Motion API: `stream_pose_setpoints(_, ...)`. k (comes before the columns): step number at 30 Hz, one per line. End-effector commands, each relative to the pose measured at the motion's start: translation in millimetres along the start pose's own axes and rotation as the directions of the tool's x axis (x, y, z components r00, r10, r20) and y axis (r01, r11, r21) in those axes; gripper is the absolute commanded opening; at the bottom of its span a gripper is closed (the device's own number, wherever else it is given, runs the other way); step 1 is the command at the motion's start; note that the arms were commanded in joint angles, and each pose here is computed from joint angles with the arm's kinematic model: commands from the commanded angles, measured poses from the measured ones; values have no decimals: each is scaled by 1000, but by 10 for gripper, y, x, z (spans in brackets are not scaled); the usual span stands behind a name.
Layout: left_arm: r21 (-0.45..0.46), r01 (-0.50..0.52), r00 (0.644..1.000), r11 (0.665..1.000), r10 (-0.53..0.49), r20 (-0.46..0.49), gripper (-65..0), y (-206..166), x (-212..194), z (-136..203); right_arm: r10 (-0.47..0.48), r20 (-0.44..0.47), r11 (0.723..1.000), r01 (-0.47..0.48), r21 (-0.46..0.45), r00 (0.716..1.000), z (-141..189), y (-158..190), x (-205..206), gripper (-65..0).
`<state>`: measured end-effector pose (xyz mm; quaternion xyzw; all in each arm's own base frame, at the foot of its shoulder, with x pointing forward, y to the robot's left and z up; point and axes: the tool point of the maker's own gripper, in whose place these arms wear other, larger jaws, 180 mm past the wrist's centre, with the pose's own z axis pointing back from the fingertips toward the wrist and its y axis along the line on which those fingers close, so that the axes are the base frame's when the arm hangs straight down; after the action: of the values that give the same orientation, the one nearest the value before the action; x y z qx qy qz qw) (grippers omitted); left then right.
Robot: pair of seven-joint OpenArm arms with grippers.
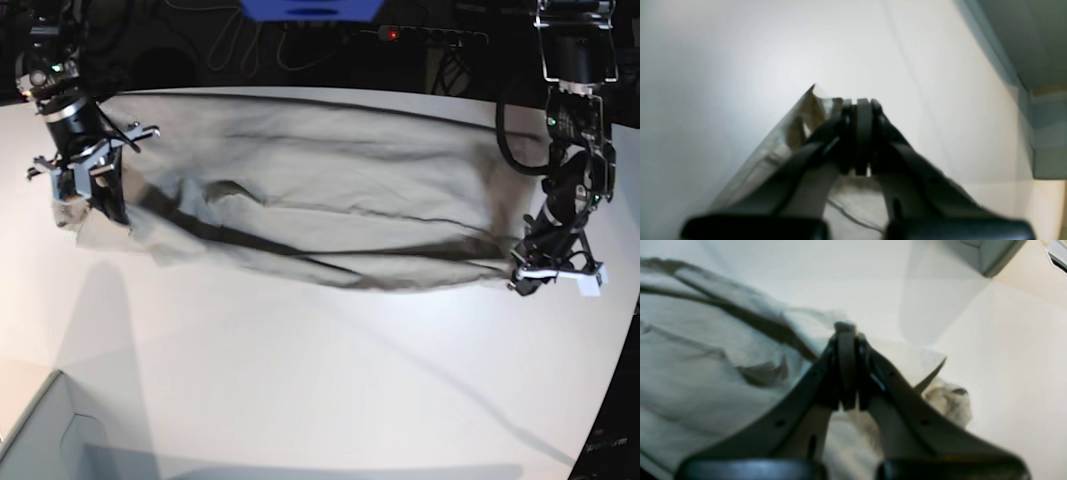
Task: Layout the t-shirt on the table in an organized manner, then fold the t-shirt properly
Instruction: 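Drag the folded shirt with both grippers toward the robot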
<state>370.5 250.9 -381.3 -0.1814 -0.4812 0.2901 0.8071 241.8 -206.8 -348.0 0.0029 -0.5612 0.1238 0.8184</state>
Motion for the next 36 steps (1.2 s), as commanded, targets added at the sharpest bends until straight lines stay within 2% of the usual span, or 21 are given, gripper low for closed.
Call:
stream_pose_setpoints(1,-40,16,998,999,-13,55,-649,-126,206,31,12,54,1000,-12,-3,998,40,-40,130,-650)
stream_pose_setpoints(5,-64,37,997,997,-33,68,-649,-219,219,118,14,54,999,-12,-41,998,196,-172,61,-650)
stream_pose_setpoints(9,-58,41,998,997,-37,58,-649,-184,163,152,2,52,1000,-3,18,999,283,-123,16,-650)
stream_pose_setpoints(15,-40,39,999,998,-37,39,-649,-89,66,205,-53,30,998,52,43,998,363,-108,-130,-650)
stream_pose_setpoints(23,14,6,997,1000,-7,73,-649,165,197,316,-114,-32,993,115,29,993,393,-84,-427,-650)
stream_pose_setpoints(36,60,9,1000,998,-11,23,-649,382,-54,446,-131,-62,991,132,27,989,428,-78,-549,-650)
